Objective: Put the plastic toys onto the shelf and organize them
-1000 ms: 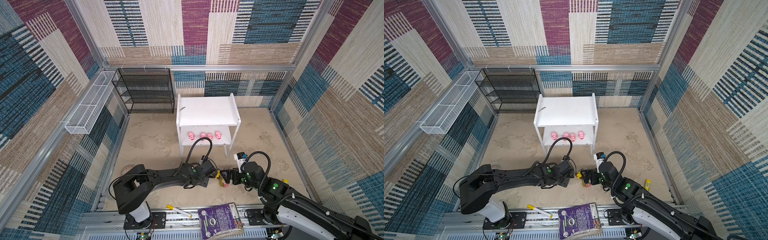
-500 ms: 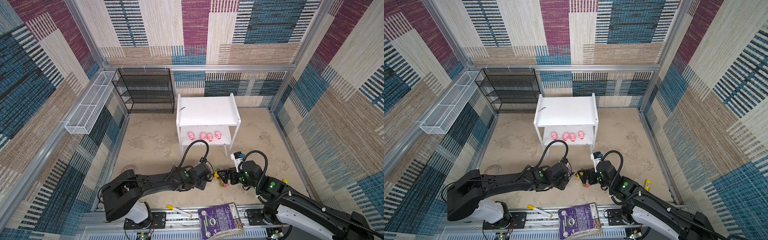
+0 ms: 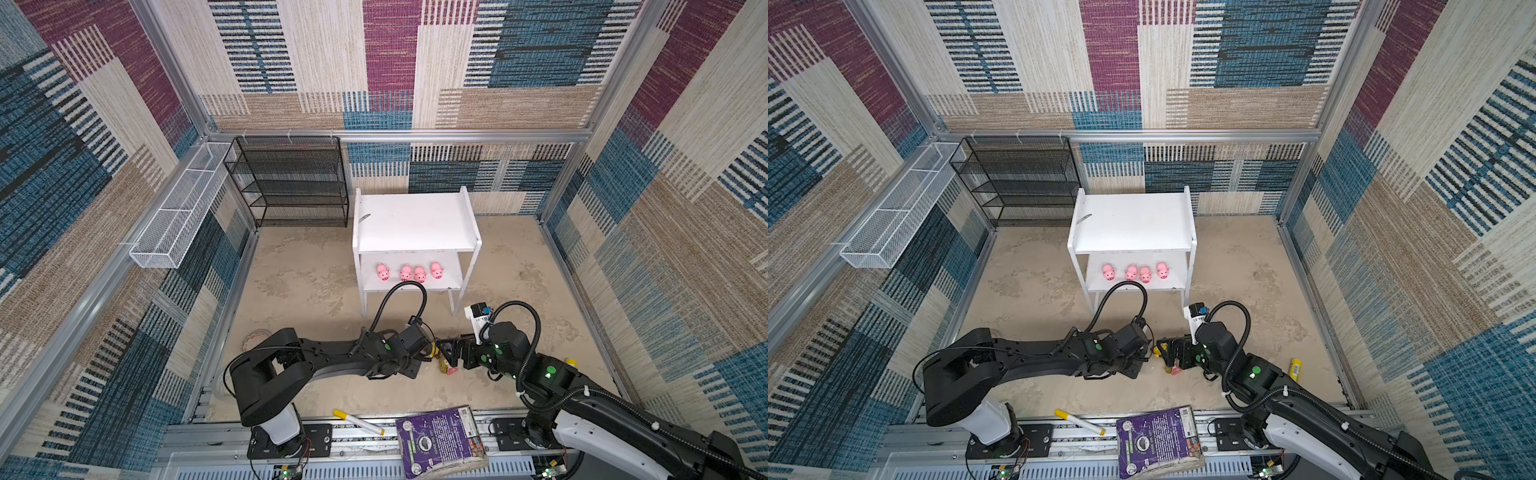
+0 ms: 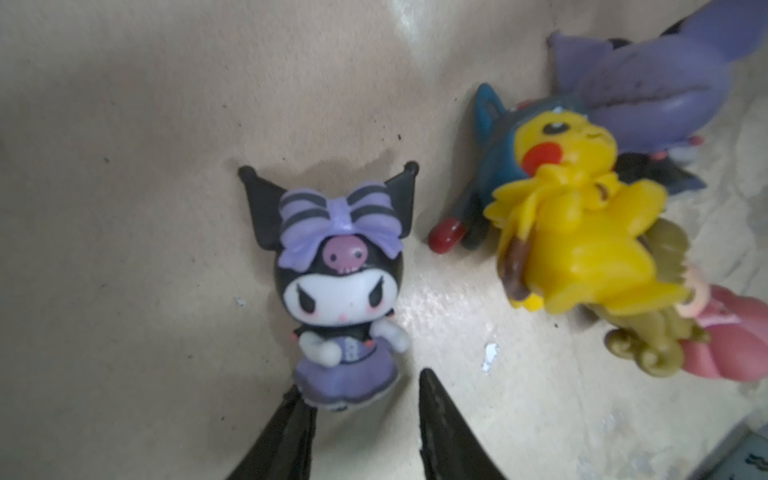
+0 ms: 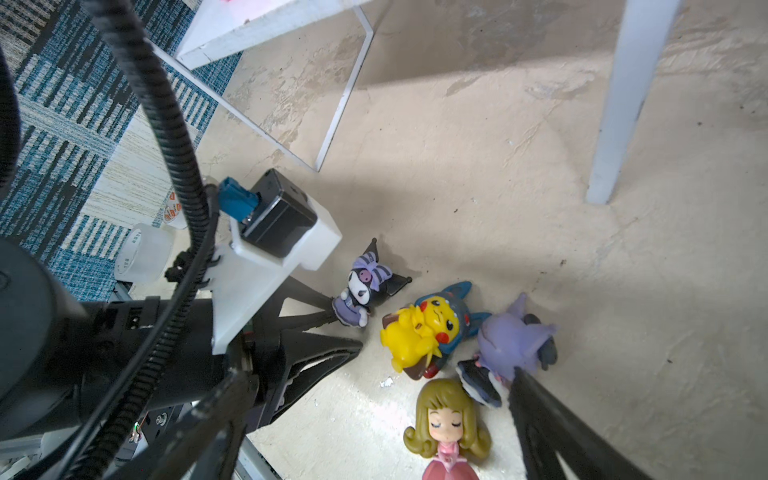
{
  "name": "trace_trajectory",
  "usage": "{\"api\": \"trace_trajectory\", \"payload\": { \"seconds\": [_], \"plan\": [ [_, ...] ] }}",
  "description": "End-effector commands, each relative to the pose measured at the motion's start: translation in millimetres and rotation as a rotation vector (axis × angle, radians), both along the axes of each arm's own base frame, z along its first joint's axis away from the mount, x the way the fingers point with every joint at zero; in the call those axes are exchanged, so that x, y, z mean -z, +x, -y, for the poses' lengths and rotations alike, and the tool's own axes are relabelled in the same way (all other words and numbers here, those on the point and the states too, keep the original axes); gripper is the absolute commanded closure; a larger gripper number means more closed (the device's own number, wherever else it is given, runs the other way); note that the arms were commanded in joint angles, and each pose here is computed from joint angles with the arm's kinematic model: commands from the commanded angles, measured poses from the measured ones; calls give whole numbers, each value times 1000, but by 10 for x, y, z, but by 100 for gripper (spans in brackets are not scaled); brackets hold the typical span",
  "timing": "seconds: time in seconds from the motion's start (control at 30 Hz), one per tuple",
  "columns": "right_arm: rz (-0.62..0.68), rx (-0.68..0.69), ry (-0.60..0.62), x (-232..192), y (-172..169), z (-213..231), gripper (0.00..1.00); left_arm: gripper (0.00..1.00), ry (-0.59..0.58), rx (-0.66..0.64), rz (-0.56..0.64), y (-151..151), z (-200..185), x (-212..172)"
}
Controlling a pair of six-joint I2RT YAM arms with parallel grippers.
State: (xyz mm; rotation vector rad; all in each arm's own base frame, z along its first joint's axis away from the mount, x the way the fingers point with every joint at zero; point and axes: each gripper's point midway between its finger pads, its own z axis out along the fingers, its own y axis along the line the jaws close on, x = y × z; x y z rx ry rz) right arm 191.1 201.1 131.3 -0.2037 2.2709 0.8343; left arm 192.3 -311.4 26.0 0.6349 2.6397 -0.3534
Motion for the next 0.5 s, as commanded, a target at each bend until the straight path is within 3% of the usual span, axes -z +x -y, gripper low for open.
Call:
{"api": "trace_trajectory", "payload": {
  "seconds": [0.0,0.13,0.27,0.47],
  "plan": [
    [14,6,-3,-35,35,-10,2,53,10,1,18,56,1,15],
    [14,-5,-4,-35,52,-50,2,46,24,-11,16,83,-11,50],
    [20,-5,-3,-55,64,-58,2,45,28,-21,11,108,-22,82],
    [23,0,-2,-62,48,-30,2,66,25,-20,4,115,-11,104]
  ]
}}
